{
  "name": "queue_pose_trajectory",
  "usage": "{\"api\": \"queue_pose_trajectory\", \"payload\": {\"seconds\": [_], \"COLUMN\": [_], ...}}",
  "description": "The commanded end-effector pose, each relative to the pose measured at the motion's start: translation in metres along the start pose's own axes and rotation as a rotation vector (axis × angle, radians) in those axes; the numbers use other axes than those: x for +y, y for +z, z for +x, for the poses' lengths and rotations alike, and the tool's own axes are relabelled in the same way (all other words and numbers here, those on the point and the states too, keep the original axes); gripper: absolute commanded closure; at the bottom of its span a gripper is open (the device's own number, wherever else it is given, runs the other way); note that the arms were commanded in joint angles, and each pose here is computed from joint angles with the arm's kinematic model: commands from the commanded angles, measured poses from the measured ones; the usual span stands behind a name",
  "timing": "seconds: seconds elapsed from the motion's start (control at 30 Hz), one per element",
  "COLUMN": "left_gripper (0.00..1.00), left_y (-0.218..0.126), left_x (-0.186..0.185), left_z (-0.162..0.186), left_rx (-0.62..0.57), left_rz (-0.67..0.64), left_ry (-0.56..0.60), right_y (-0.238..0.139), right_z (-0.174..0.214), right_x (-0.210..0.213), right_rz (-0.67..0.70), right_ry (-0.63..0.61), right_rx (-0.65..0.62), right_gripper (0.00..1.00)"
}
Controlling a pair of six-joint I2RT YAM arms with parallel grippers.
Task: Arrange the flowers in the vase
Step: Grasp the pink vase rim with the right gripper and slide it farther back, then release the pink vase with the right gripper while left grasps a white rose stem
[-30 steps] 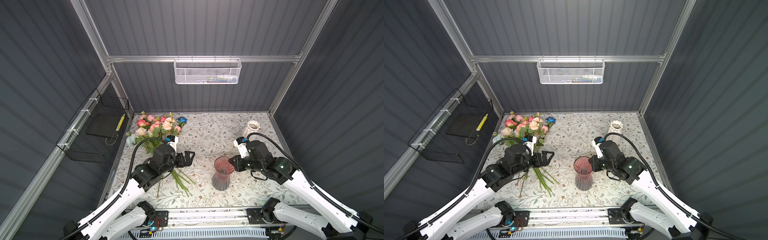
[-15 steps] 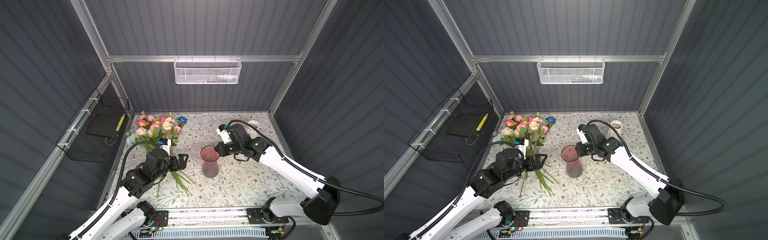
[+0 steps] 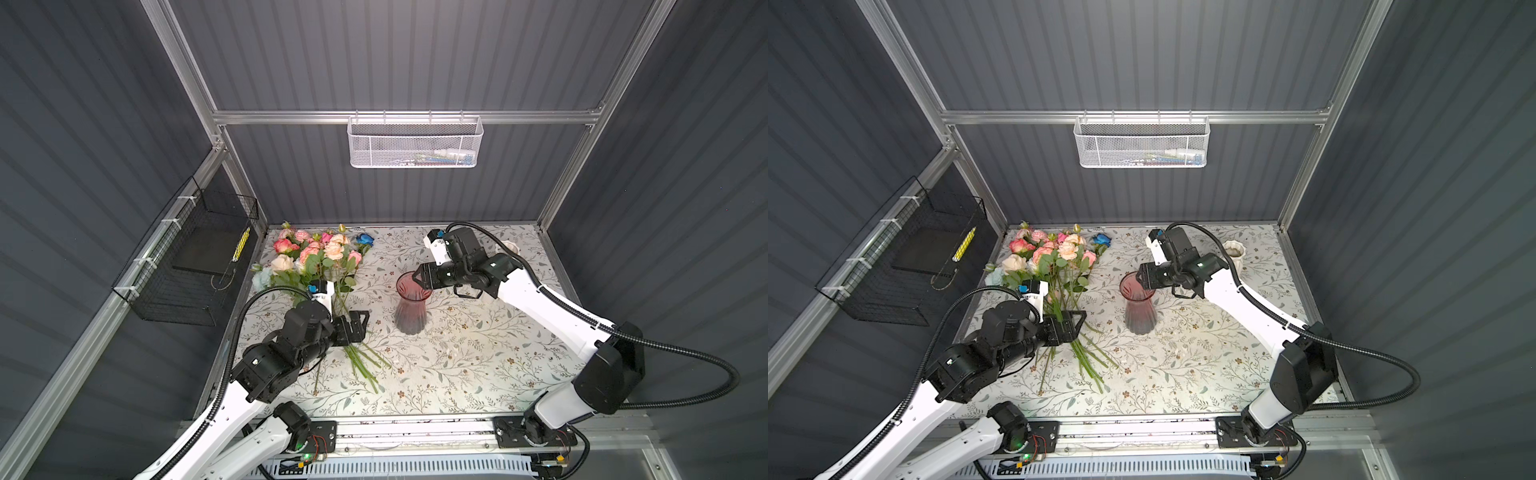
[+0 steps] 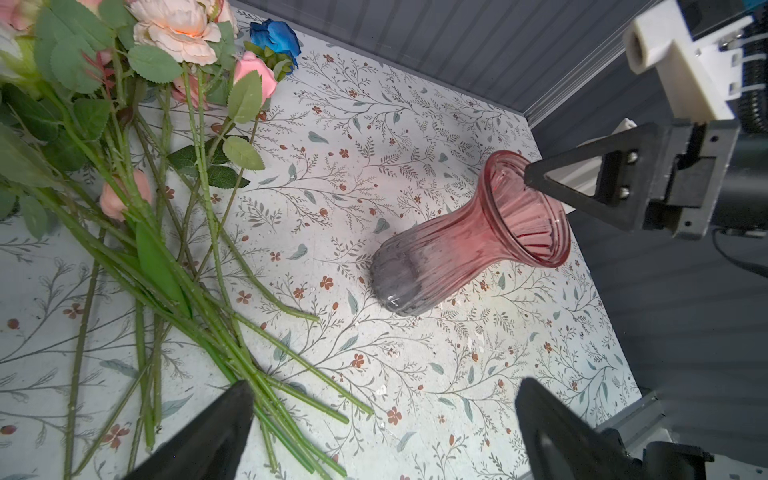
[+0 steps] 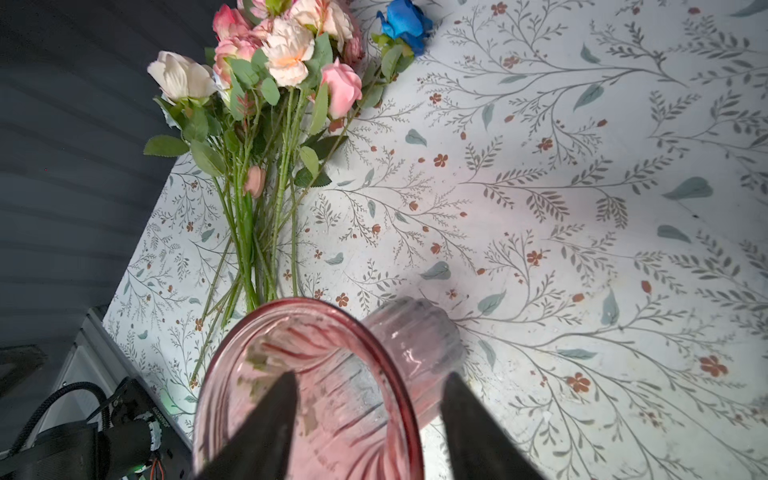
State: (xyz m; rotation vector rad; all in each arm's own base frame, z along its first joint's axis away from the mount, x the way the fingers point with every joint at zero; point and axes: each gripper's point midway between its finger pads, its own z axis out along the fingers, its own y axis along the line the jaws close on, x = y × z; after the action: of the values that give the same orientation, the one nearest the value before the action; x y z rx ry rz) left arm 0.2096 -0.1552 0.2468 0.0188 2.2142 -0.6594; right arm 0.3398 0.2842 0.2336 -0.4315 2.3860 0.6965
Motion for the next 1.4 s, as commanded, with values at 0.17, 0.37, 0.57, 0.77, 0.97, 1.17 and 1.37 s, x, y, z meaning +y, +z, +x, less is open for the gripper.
{"api": "queue_pose_trajectory", "payload": {"seconds": [0.17, 0.37, 0.57, 0.77, 0.97, 1.17, 1.37], "left_gripper": [0.00, 0.19, 0.54, 0.59, 0.58, 0.67, 0.78], "left_y": [-0.009, 0.013, 0.062, 0.103, 0.132, 0.145, 0.151], "left_x": [0.021, 0.055, 0.100, 0.134, 0.155, 0.171, 0.175], "left_z": [-0.017, -0.015, 0.000, 0.009, 0.010, 0.021, 0.026], "left_rx": [-0.065, -0.076, 0.001, 0.052, 0.085, 0.131, 0.146], "left_rz": [-0.140, -0.342, -0.412, -0.446, -0.475, -0.511, -0.516], "left_ry": [0.036, 0.065, -0.014, -0.094, -0.115, -0.119, -0.119], "right_y": [-0.061, -0.100, -0.120, -0.131, -0.136, -0.141, -0.143], "right_z": [-0.033, -0.021, 0.006, 0.025, 0.034, 0.035, 0.034], "right_x": [0.007, 0.008, 0.011, 0.007, 0.002, -0.005, -0.008], "right_rz": [0.025, -0.051, -0.114, -0.129, -0.116, -0.088, -0.077], "right_ry": [-0.032, 0.006, 0.018, 0.043, 0.046, 0.043, 0.047], "right_rx": [-0.224, -0.365, -0.382, -0.405, -0.406, -0.416, -0.423], "right_gripper": [0.01, 0.01, 0.04, 0.06, 0.05, 0.05, 0.05]}}
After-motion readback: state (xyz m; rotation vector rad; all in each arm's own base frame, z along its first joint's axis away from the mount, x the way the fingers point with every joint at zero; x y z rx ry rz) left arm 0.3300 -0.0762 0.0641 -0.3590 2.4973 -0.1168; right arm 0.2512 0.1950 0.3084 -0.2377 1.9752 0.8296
